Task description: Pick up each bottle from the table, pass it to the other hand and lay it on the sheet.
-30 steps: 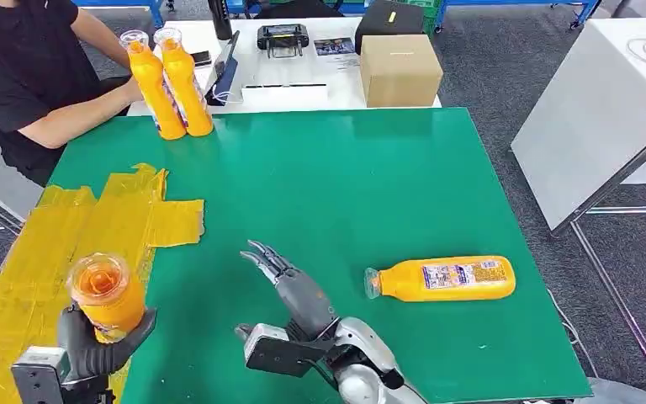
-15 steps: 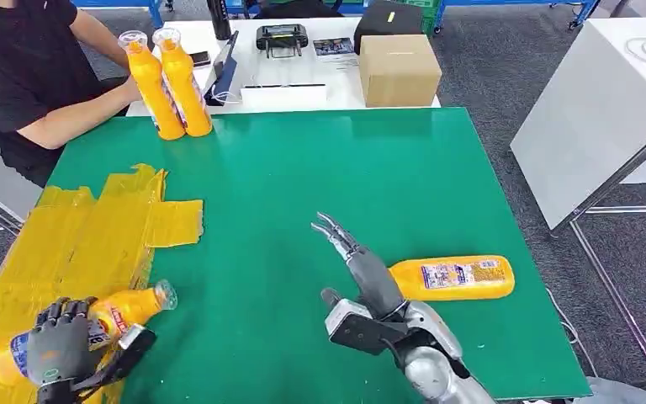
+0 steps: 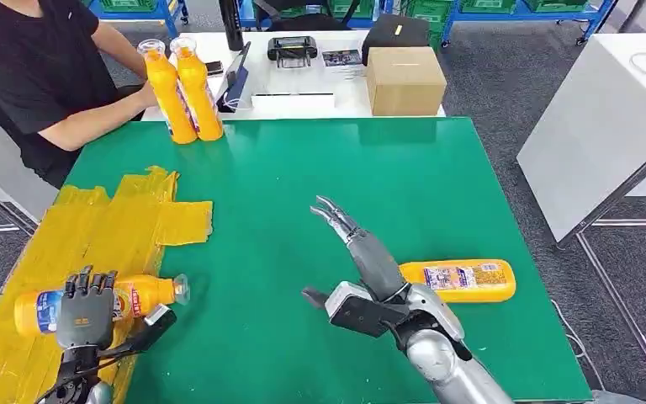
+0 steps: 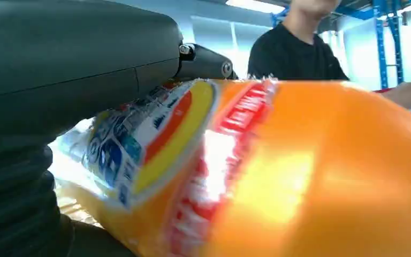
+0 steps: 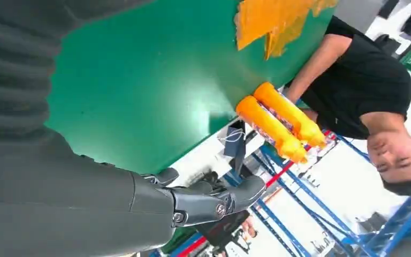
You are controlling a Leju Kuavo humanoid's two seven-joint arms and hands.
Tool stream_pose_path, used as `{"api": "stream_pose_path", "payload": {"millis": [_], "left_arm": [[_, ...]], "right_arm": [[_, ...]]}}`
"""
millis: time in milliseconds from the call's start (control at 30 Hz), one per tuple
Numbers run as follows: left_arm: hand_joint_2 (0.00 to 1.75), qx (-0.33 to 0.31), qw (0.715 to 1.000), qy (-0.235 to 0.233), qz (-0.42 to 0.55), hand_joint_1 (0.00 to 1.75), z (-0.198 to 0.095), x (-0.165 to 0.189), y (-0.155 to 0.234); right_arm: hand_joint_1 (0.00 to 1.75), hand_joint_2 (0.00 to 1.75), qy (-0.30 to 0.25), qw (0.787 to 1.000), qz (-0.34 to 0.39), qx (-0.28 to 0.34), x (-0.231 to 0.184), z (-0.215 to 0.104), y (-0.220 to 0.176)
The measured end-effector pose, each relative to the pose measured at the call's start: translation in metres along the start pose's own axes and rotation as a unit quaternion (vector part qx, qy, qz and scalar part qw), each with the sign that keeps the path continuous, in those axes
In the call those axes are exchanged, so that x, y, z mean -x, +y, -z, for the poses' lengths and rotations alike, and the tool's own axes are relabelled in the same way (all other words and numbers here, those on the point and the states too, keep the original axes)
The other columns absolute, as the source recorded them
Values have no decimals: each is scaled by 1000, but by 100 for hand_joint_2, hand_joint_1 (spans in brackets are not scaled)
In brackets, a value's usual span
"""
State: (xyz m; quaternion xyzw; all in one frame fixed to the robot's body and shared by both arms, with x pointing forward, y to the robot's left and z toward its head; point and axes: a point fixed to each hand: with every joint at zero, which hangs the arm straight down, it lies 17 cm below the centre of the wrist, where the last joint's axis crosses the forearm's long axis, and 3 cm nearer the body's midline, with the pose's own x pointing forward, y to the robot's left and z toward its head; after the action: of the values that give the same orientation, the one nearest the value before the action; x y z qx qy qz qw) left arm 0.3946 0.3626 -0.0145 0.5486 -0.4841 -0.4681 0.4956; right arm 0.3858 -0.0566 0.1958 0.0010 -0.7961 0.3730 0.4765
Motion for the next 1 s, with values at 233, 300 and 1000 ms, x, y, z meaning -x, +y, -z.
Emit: {"api": "stream_pose_path", "payload": {"millis": [233, 300, 1000], "left_arm": [[0, 8, 999, -53, -2, 0, 4, -9, -2], [0, 10, 998, -57, -3, 0, 4, -9, -2], [0, 115, 968, -117, -191, 0, -15, -8, -28]], "right_arm": [[0, 175, -8, 1000, -6, 2, -4, 6, -5], [0, 175, -11, 1000, -7, 3, -6, 8, -7], [0, 175, -21, 1000, -15, -17, -11, 26, -2]]}}
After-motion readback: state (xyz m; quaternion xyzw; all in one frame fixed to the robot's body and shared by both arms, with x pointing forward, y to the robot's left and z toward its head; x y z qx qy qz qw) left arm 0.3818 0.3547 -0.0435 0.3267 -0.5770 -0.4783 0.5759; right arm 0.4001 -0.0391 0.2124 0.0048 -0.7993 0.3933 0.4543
